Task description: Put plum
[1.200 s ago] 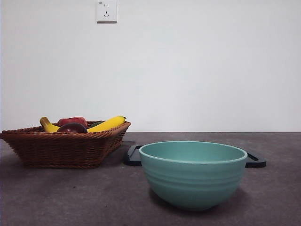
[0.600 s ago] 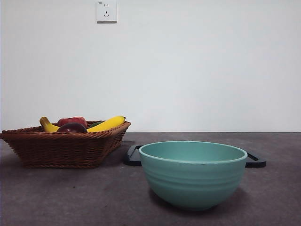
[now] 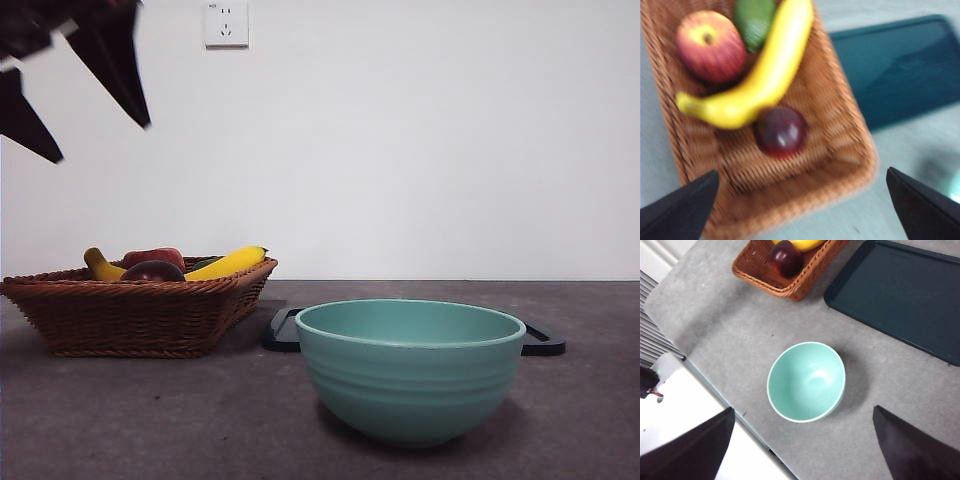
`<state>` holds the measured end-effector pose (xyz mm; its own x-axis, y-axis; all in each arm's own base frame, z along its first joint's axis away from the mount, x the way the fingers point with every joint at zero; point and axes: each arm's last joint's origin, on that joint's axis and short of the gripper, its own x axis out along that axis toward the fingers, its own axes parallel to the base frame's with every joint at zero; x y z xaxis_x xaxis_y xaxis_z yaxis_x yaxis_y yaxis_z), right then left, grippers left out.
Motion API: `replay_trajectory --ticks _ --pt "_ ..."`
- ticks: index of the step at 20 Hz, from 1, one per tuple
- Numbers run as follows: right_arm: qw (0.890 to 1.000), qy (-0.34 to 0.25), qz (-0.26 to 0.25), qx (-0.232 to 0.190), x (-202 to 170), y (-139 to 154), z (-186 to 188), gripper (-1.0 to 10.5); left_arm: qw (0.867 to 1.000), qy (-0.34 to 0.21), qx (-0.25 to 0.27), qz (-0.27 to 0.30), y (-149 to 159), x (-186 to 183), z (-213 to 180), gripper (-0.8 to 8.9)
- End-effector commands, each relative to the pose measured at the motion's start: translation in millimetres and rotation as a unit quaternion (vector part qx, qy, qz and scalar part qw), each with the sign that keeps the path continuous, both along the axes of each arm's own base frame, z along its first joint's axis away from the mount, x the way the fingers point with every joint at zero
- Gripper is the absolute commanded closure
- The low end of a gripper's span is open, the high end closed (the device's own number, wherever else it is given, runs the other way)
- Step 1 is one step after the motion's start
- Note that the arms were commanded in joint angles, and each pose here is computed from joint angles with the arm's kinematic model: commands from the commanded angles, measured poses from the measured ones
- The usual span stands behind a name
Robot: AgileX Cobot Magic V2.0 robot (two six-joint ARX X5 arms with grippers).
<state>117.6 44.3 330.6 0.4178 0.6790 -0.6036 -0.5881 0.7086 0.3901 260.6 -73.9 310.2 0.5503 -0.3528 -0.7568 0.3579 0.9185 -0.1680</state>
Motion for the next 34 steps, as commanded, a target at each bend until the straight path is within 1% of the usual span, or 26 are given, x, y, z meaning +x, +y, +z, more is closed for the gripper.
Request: replay_trajectory --ticks 1,7,11,14,20,21,25,30,34 --pt "1.0 -0.006 -0.001 0.004 2 1 5 5.0 1.0 0.009 0.015 0.003 -11 23 -5 2.52" --pt "1.0 -0.006 -0.001 0.004 2 1 5 5.0 0.998 0.058 0.04 -0.005 -29 58 -49 2.53" --pt "1.0 -0.006 -0.001 0.004 2 1 5 5.0 0.995 0.071 0.067 0.002 -36 74 -76 2.52" --pt "1.0 -0.006 -0.001 0.004 2 1 5 5.0 0.994 0.086 0.072 0.0 -39 80 -90 2.52" --pt "1.0 -0.012 -0.001 0.006 2 1 6 5.0 0.992 0.097 0.076 -0.003 -43 87 -107 2.6" --pt "1.0 -0.013 -0.001 0.006 3 1 6 5.0 0.992 0.098 0.076 -0.003 -43 88 -108 2.71" --pt "1.0 -0.017 -0.001 0.007 3 1 7 5.0 0.992 0.097 0.076 -0.003 -43 88 -108 4.34" --pt "1.0 -0.017 -0.001 0.007 3 1 6 5.0 0.992 0.098 0.076 -0.004 -45 88 -108 5.41" --pt "1.0 -0.017 -0.001 0.007 3 1 7 5.0 0.993 0.098 0.068 -0.012 -47 85 -105 5.41"
